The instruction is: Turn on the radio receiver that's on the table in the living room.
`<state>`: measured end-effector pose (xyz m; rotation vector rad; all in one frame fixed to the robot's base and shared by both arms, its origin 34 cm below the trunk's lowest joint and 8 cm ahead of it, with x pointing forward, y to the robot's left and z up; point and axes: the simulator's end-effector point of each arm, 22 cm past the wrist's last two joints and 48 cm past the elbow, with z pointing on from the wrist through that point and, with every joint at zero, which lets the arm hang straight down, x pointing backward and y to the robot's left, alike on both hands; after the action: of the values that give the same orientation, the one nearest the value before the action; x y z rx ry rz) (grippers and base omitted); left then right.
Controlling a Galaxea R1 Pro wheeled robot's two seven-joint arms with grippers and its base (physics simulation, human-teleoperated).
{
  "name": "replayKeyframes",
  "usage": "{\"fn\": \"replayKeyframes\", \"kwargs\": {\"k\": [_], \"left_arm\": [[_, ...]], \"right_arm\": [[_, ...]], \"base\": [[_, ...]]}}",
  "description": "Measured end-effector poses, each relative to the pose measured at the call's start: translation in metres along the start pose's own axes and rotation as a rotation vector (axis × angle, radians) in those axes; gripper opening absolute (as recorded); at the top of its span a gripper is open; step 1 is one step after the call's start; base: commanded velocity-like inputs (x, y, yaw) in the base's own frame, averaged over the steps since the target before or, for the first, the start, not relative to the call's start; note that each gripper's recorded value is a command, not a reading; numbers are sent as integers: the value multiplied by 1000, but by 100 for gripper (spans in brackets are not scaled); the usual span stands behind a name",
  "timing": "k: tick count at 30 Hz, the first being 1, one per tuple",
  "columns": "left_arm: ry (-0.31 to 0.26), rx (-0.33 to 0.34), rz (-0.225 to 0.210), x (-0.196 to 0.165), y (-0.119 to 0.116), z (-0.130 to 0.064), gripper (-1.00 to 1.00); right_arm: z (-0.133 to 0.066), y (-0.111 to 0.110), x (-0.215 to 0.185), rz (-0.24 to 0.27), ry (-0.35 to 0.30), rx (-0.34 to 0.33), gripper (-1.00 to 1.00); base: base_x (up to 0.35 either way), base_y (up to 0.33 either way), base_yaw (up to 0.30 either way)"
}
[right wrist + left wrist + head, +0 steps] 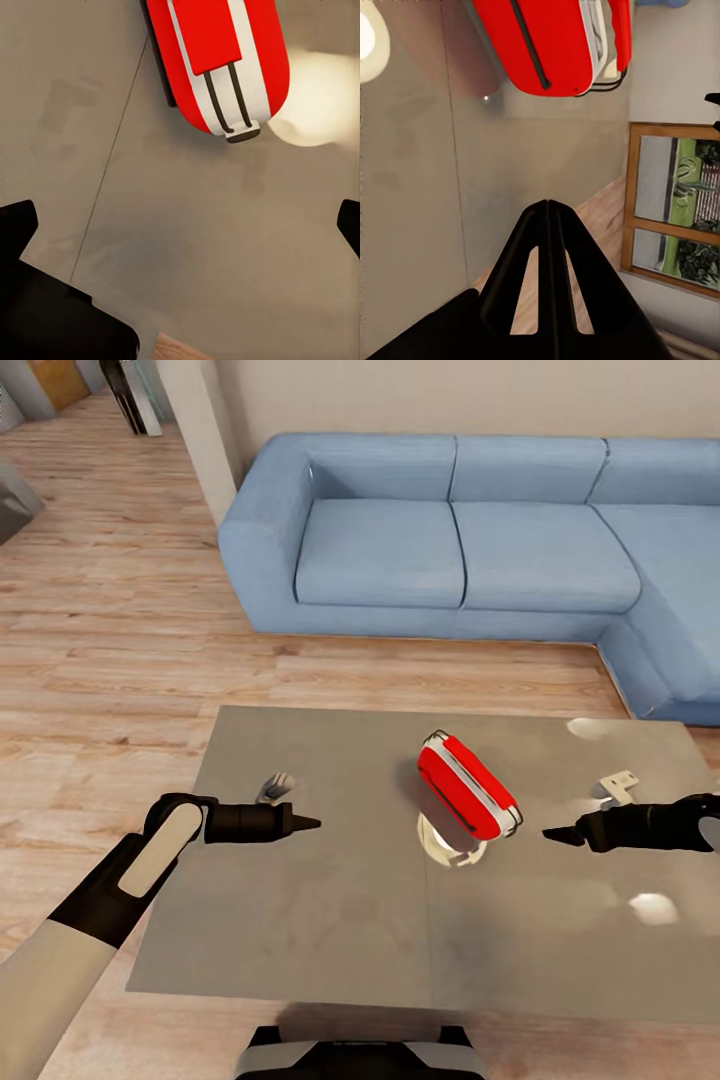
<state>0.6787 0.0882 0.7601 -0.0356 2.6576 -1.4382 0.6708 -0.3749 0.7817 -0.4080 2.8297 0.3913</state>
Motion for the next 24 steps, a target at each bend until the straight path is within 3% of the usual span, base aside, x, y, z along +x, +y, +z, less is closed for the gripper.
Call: {"fn": "replayKeyframes", "kwargs": {"k": [24], "left_arm": [[-23, -10, 38, -9, -13, -14, -100]], "right_arm": [[-18, 5, -11, -5, -36, -3, 100]], "base": [[0, 0, 0]]}}
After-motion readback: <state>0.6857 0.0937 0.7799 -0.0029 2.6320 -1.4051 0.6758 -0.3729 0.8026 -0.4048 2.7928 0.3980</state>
